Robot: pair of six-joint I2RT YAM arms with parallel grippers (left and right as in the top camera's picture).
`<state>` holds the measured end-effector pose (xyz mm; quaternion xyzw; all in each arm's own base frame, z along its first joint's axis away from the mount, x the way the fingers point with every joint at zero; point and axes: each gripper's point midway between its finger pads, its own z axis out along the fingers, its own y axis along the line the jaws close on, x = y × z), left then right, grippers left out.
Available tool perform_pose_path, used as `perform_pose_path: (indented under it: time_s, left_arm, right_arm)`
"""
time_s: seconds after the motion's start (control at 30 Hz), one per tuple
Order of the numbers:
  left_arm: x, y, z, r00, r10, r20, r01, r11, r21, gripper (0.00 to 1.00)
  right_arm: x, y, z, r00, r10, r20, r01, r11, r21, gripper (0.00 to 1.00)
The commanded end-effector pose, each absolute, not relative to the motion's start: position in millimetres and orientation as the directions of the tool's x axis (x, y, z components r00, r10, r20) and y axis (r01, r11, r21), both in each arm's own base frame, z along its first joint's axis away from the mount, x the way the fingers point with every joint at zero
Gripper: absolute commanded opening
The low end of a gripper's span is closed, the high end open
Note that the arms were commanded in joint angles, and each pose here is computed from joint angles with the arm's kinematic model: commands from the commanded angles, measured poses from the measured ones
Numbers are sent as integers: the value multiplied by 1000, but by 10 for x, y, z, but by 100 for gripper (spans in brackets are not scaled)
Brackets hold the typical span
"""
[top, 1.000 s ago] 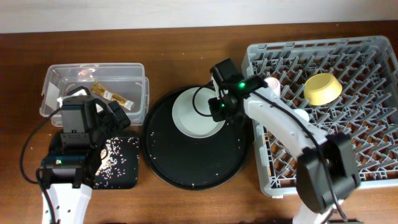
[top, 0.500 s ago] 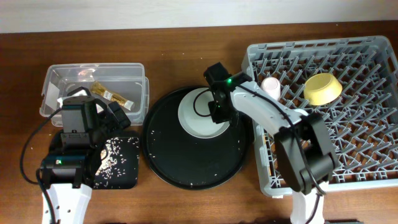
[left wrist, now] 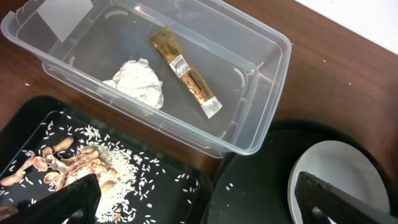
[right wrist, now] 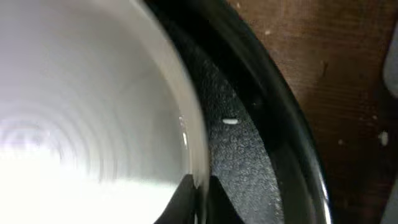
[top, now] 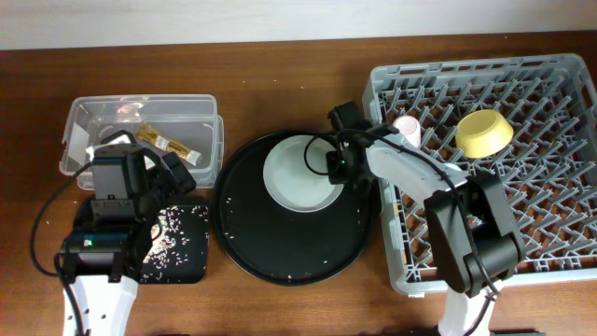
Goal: Sort waste into correct bins and load items into the dishwasher rack
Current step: 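Grasp the white plate rim with the right gripper, then stand the white plate upright in the dish rack, release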
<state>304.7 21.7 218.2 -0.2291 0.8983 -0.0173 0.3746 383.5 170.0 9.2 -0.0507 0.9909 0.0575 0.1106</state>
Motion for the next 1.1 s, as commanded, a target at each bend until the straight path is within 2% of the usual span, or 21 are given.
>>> perform_pose_path:
  time_s: [0.0,0.07,0.1,0.17,0.2,0.27,0.3,0.33,0.37,0.47,0.53,0.67,0.77,0.8,0.83,0.87,0.9,1.03,1.07]
  left_arm:
    - [3054,232,2232,-607,-413,-678,-393,898,-196,99]
    - [3054,232,2232,-607,-413,-678,-393,898,-196,99]
    - [3054,231,2231,-607,-413,-678,-393,898,-196,99]
    - [3054,233,2232,-607,-414,-678,-394,898,-196,99]
    - [3054,233,2231,-607,-414,-678,-393,898,-196,99]
    - [3054,233,2232,-607,-414,-678,-394,898,-196,99]
    - [3054,231,2231,-607,-413,-678,-393,898,-196,99]
    - [3054,233,2232,-607,-414,-678,-394,898,-196,99]
    - [3054,232,2232,-607,-413,-678,-393,898,-196,99]
    - [3054,231,2231,-607,-413,-678,-393,898,-196,99]
    - [3054,232,2232,-607,-413,-678,-393,898,-196,99]
    - [3054,233,2232,-607,-414,-678,-394,898,-196,99]
    - [3054,231,2231,-607,-413,-678,-393,898,-196,99]
    - [3054,232,2232,-607,-413,-678,-393,898,-196,99]
    - [3054,233,2232,-607,-414,-678,-394,898,-196,99]
    - [3054,232,2232,-607,-413,-678,-393,898,-196,99]
    - [3054,231,2231,-607,-413,-678,-393,898,-196,99]
    - [3054,232,2232,-607,-413,-678,-393,898,-196,99]
    - [3054,233,2232,-607,-414,-678,-394,898,-196,99]
  right_arm:
    - [3831,1715,210,-968,-95,-234,-125,985,116,4]
    - [3955,1732,685,-941,-88,-326,-139,981,136,4]
    - [4003,1671,1131,-903,-106,-416,-174,976,130,4]
    - [3977,1281,1842,-832,-103,-544,-140,990,26,4]
    - [3948,856,2307,-765,-59,-641,-19,997,-70,4]
    - [3718,-57,3132,-593,17,-805,303,931,-203,4]
    - [3595,-411,3487,-543,-70,-837,350,887,-302,4]
    - [3579,-533,3583,-546,-134,-827,340,867,-365,4]
    - [3571,-753,3597,-613,-270,-742,278,806,-523,4]
    - [3667,-926,3413,-706,-376,-600,168,735,-657,4]
    - [3853,-978,3081,-766,-376,-521,107,724,-681,4]
    - [4208,-1210,2457,-876,-321,-360,92,621,-778,4]
    - [4332,-1202,2240,-882,-292,-370,109,638,-762,4]
    - [4353,-1189,2246,-875,-285,-392,126,647,-752,12]
    - [4373,-1184,2264,-869,-286,-403,135,647,-750,53]
    - [4369,-1174,2285,-868,-288,-404,138,643,-754,72]
    - [4367,-1118,2342,-859,-299,-416,140,644,-752,99]
    - [4256,-824,2895,-768,-345,-540,201,670,-714,98]
    - [4228,-721,3009,-720,-308,-621,256,714,-652,98]
